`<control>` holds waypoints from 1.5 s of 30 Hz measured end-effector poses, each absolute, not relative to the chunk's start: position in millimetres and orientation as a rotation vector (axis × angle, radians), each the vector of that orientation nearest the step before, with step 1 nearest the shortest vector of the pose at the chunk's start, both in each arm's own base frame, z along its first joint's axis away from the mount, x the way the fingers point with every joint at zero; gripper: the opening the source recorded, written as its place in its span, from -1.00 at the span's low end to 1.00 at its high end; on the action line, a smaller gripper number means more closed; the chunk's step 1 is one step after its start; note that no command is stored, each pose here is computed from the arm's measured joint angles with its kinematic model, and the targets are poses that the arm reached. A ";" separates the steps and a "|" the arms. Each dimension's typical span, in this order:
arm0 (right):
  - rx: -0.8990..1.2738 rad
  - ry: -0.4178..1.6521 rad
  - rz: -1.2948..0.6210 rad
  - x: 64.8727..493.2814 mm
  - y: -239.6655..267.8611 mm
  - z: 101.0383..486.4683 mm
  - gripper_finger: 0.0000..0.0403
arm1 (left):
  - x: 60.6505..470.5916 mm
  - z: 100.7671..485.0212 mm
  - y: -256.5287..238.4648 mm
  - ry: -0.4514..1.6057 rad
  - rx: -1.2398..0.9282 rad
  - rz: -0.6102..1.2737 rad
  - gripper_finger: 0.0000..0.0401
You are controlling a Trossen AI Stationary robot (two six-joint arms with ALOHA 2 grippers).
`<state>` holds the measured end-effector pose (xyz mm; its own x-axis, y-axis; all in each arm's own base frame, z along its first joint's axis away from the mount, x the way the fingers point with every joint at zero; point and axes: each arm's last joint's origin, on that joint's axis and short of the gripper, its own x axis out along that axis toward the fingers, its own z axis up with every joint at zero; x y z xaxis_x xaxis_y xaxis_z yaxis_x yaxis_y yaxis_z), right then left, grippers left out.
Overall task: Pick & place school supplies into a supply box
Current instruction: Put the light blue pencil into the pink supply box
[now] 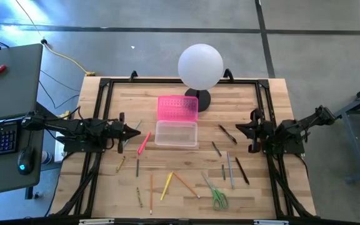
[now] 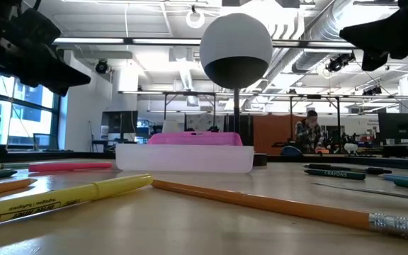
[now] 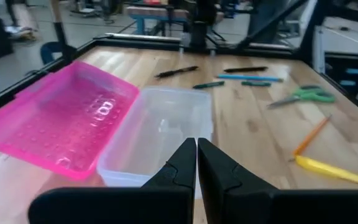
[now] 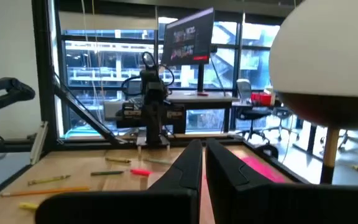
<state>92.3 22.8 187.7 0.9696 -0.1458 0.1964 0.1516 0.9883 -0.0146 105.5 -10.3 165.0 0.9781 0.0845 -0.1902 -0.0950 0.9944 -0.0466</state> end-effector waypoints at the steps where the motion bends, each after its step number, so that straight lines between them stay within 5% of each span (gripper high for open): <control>1: -0.035 -0.201 -0.152 92.1 22.8 188.3 -1.00 | 105.6 165.2 -10.4 0.186 -0.069 0.091 -0.76; 21: -0.097 -0.250 -0.366 88.1 16.2 197.7 -1.00 | 106.0 187.9 -9.7 0.038 -0.223 0.112 -0.76; 28: -0.072 -0.229 -0.471 87.0 13.3 197.1 -1.00 | 98.9 219.7 -4.8 0.086 0.082 0.241 -0.76; 45: 0.062 -0.129 -0.364 102.2 21.4 182.5 -1.00 | 113.3 214.6 -0.7 0.316 0.252 0.476 -0.76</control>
<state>102.2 21.4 182.5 0.9262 -0.3592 0.1150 0.3512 0.9325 0.0839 113.3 -0.7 214.6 0.8419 0.4844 -0.2377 -0.4074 0.8595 0.3087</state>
